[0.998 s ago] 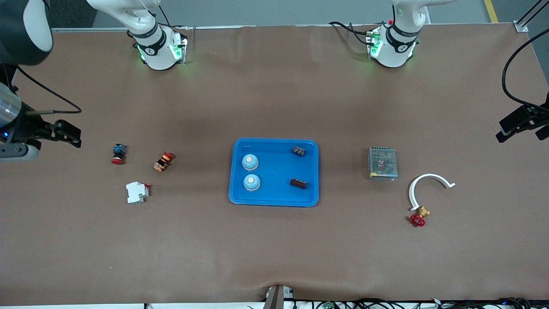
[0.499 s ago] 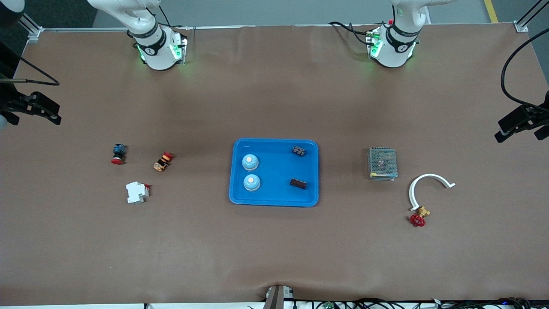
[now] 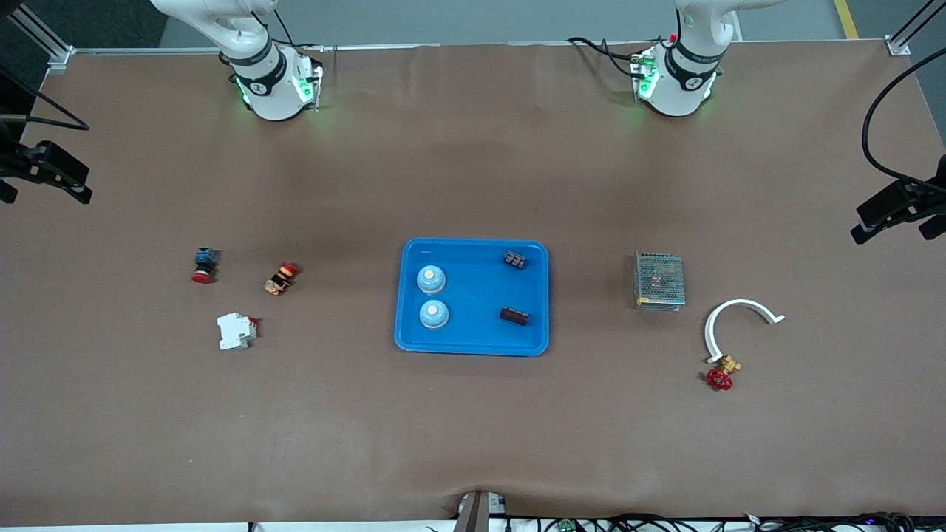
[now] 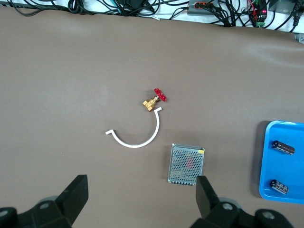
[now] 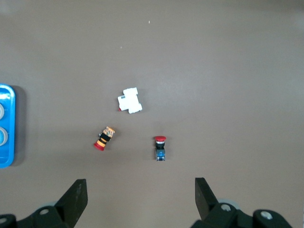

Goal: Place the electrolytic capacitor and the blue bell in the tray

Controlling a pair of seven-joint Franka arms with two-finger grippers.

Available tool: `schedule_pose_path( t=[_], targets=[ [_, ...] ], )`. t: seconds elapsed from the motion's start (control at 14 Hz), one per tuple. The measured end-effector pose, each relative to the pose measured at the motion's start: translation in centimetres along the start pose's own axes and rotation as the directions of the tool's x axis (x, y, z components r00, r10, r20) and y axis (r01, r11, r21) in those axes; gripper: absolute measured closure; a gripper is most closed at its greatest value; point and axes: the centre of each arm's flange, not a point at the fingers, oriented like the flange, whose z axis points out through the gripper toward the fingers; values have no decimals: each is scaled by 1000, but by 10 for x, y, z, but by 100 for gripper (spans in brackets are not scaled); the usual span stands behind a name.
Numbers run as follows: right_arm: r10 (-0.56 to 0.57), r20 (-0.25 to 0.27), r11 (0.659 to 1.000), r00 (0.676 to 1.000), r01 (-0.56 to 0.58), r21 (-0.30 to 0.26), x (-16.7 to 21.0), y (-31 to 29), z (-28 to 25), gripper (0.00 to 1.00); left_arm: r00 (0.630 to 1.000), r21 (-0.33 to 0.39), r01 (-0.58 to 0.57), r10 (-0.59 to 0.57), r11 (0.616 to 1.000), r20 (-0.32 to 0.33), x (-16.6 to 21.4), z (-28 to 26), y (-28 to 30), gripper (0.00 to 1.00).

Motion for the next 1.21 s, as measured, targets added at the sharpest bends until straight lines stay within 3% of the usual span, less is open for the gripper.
schedule_pose_path(
  t=[0.21,0.64,0.78,1.21],
  targets=[
    [7,1,1000,1000,-7,0,-2,3,-20,0,1000,1,0,0,1000,19,-2,2,0,0],
    [31,12,1000,999,-31,6,7,15,-16,0,981,24,-20,15,999,194,-18,27,6,0],
    [50,21,998,999,-50,22,8,24,-11,0,976,61,-63,49,996,211,-17,36,20,0],
    [59,33,998,998,-59,27,12,29,-4,0,974,71,-85,68,994,216,-17,39,29,0]
  ],
)
